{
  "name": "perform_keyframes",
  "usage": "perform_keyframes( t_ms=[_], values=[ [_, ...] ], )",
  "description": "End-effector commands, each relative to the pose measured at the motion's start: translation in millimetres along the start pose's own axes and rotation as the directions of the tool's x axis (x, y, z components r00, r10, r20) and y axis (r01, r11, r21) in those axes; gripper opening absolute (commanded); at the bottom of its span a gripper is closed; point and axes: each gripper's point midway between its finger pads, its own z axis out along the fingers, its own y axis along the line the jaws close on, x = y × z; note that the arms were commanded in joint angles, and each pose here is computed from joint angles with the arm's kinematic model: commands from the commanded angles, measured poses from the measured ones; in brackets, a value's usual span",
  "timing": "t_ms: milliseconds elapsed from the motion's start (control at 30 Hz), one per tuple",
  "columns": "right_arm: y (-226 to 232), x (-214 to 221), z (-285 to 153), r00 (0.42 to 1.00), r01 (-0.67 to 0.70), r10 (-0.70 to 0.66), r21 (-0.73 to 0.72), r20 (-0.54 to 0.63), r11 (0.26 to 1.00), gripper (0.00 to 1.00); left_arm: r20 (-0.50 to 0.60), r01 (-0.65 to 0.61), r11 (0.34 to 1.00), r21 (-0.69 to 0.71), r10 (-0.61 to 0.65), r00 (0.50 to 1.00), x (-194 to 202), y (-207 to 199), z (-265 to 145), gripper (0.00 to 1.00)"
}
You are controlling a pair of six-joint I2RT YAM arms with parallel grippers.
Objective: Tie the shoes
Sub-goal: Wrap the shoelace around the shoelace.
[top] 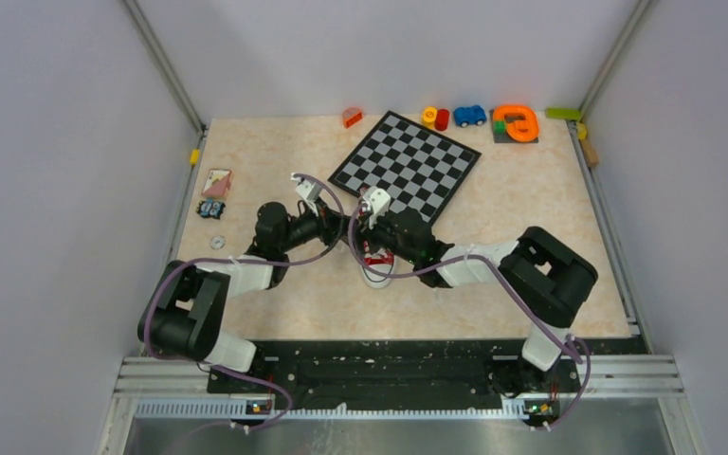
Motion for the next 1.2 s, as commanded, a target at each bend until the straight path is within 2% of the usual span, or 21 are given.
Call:
perform_keyframes(
  t_ms=[0,67,167,233,267,300,533,633,733,867,900,967,1000,1167],
  values=[
    [2.6,-40.4,11.2,0.990,-0.011,0.008,0.023,0.141,1.000,0.63,0.065,-0.044,0.999,0.032,0.042,0.997,-16.5,-7.2,0.6,0.07],
    [2.8,-43.3,11.5,0.988,-0.015,0.011,0.024,0.154,1.000,0.53,0.062,-0.044,0.999,0.031,0.042,0.997,-15.2,-6.9,0.4,0.08],
    [2.9,-46.6,10.4,0.987,-0.006,0.002,0.025,0.160,1.000,0.20,0.068,-0.038,0.998,0.048,0.035,0.997,-16.6,-10.2,0.5,0.17],
    [3.0,-46.2,10.2,0.988,0.002,-0.005,0.022,0.155,1.000,0.02,0.079,-0.040,0.999,0.037,0.037,0.996,-18.6,-10.7,-1.7,0.43],
    [2.9,-46.6,10.2,0.988,0.004,-0.007,0.022,0.155,1.000,0.00,0.084,-0.044,0.999,0.019,0.042,0.996,-19.0,-9.1,-3.6,0.52],
    [2.6,-46.4,10.0,0.988,0.004,-0.007,0.023,0.154,1.000,0.00,0.085,-0.056,0.998,0.002,0.056,0.995,-18.5,-7.5,-5.7,0.54],
    [1.9,-40.9,3.8,0.986,0.005,-0.009,0.027,0.167,1.000,0.00,0.084,-0.072,0.995,-0.064,0.077,0.993,-19.6,-2.7,-14.2,0.51],
    [2.0,-41.3,1.2,0.984,0.001,-0.003,0.011,0.177,1.000,0.00,0.122,-0.036,0.997,-0.074,0.045,0.991,-22.9,-3.0,-16.1,0.48],
    [0.0,-44.8,-1.4,0.981,-0.029,0.030,-0.010,0.190,1.000,0.00,0.188,-0.035,0.998,-0.057,0.045,0.981,-25.7,-9.5,-22.3,0.49],
    [-2.6,-49.3,-3.9,0.979,-0.061,0.069,-0.047,0.191,0.997,0.00,0.217,-0.042,0.999,-0.028,0.047,0.975,-24.4,-16.3,-26.2,0.51],
    [-3.4,-49.3,-4.1,0.978,-0.076,0.085,-0.056,0.189,0.996,0.00,0.227,-0.054,0.998,-0.011,0.055,0.972,-25.7,-20.1,-27.0,0.53],
    [-5.8,-49.2,-4.5,0.976,-0.103,0.116,-0.080,0.184,0.992,0.00,0.241,-0.075,0.997,0.014,0.069,0.968,-26.1,-25.4,-28.6,0.72],
    [-5.9,-49.1,-4.8,0.975,-0.113,0.129,-0.094,0.180,0.989,0.00,0.250,-0.084,0.996,0.020,0.077,0.965,-25.8,-26.9,-29.6,0.78],
    [-8.7,-48.1,-3.0,0.968,-0.171,0.192,-0.141,0.159,0.975,0.00,0.227,-0.121,0.991,0.052,0.107,0.968,-11.6,-26.0,-26.3,0.81]
  ],
)
